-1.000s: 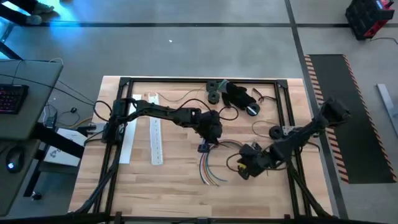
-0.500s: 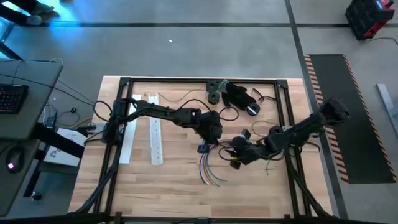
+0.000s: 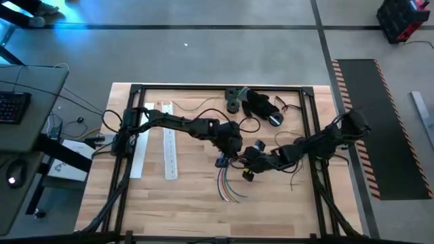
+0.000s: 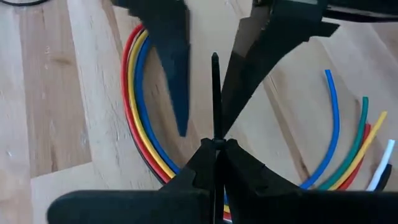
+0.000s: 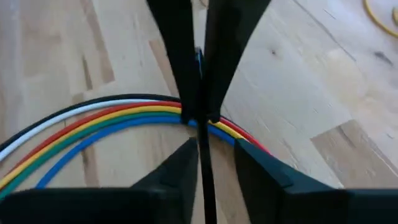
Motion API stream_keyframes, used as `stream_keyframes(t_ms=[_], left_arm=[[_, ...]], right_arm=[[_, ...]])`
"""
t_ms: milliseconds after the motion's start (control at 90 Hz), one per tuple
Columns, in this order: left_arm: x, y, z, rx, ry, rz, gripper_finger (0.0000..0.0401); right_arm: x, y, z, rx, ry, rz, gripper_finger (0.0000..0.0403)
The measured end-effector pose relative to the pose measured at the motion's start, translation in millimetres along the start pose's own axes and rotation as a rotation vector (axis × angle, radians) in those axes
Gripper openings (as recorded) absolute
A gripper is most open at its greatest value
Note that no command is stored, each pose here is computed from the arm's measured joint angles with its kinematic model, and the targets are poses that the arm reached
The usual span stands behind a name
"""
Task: Ziptie cables
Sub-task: Wrap the cables together using a black zip tie
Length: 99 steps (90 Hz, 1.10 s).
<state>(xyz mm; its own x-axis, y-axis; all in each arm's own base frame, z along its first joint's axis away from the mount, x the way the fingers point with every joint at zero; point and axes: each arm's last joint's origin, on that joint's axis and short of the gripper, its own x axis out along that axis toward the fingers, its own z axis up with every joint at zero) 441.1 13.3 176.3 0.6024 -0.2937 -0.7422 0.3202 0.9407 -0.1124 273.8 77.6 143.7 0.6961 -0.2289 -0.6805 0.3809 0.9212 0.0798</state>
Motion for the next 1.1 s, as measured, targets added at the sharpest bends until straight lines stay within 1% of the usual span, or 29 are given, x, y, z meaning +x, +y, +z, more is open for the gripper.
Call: stream_keyframes(t_ms=[67, 111, 189, 278, 367, 533, 700, 811, 944, 1011, 1100], left_arm=[[0.0, 0.0, 0.0, 0.0, 0.0, 0.0, 0.0], [0.0, -0.1, -0.2, 0.001, 0.002, -0.002, 0.0], [0.0, -0.3, -0.9, 0.007, 0.009, -0.003, 0.0], [-0.1, -0.3, -0.8, 0.006, 0.01, -0.004, 0.0], [-0.1, -0.5, -1.2, 0.005, 0.015, -0.005, 0.0], [-0.1, -0.7, -3.7, -0.001, 0.036, -0.008, 0.0], [-0.3, -0.1, -4.0, 0.005, 0.037, -0.007, 0.0], [-0.2, -0.2, -3.8, 0.012, 0.035, -0.007, 0.0], [-0.2, -0.2, -3.6, 0.013, 0.034, -0.006, 0.0], [-0.2, -0.3, -3.4, 0.013, 0.032, -0.006, 0.0], [-0.1, -0.4, -3.4, 0.014, 0.033, -0.007, 0.0]], right_arm=[[-1.8, 0.2, 1.6, 0.007, -0.007, 0.007, 0.002], [-3.5, 0.8, 2.5, 0.008, -0.005, 0.022, 0.0009], [-7.1, 1.8, 3.2, 0.026, 0.004, 0.047, 0.0004], [-12.2, 3.9, -1.6, 0.059, 0.039, 0.036, 0.0001], [-17.8, 6.7, -14.7, 0.073, 0.11, 0.0, 0.0001], [-34.3, 15.4, -44.7, 0.062, 0.253, -0.045, 0.0], [-56.7, 27.7, -72.9, 0.114, 0.325, -0.078, 0.0], [-68.5, 35.5, -74.6, 0.165, 0.305, -0.019, 0.0], [-77.9, 39.1, -54.7, 0.174, 0.189, 0.09, 0.0005], [-79.7, 36.7, -40.4, 0.15, 0.102, 0.115, 0.002], [-76.0, 31.9, -24.0, 0.092, 0.0, 0.105, 0.0053]])
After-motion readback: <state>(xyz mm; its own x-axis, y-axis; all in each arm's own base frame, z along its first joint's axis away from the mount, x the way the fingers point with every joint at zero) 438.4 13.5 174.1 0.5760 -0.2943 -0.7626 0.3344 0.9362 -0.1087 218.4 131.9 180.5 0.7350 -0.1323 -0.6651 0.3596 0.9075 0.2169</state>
